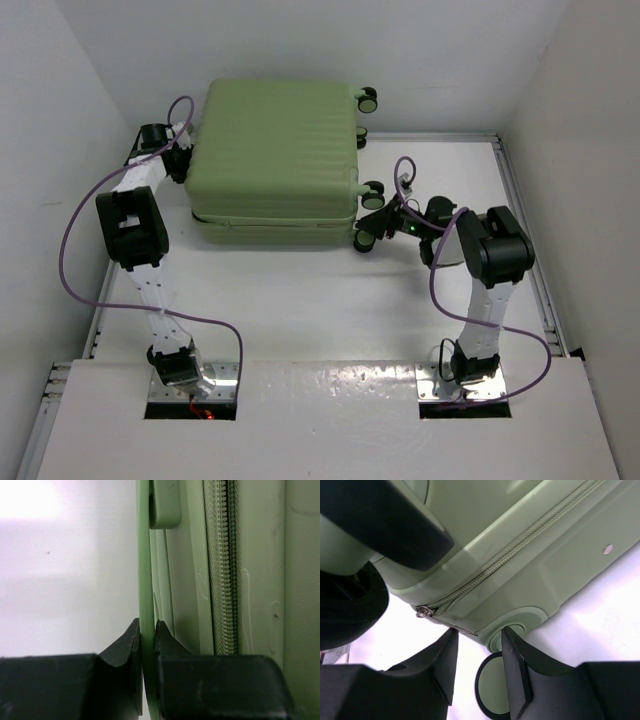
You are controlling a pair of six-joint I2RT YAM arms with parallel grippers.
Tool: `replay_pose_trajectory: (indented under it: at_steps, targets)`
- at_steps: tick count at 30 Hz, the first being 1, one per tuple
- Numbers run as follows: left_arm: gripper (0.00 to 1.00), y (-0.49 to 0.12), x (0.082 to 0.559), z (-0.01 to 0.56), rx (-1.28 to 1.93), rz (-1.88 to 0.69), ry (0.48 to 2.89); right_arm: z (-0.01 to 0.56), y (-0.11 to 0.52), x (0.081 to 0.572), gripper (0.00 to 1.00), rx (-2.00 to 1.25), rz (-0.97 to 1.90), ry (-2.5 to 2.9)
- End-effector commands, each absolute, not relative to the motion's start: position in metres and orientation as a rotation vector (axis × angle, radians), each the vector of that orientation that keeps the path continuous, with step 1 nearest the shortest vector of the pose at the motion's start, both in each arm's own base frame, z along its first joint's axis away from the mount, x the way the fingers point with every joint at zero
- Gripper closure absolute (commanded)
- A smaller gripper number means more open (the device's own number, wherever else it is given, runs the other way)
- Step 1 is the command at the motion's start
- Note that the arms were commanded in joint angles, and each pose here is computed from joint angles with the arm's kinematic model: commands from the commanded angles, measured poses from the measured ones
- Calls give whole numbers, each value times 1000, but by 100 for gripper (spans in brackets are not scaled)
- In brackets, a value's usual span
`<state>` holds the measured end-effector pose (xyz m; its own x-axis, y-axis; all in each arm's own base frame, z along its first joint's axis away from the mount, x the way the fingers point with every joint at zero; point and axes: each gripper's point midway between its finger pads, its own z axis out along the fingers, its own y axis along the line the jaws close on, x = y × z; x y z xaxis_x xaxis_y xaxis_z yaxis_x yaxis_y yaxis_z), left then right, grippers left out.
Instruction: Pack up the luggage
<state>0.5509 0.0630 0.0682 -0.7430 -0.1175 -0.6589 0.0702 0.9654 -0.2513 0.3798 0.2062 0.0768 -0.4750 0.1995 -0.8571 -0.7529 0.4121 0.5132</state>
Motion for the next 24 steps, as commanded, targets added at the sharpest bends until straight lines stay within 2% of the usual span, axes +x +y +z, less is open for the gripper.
replay_pose_trajectory:
  at_steps: [1,15,24]
  targets:
    - [100,36,486,-6,-45,-457,2697,158,210,386,60,-706,1091,1294]
    - [100,34,486,-11,-58,-475,2704,169,222,380,57,-692,1086,1271]
    - [100,30,485,-14,-68,-506,2707,168,226,368,56,-808,1006,1198]
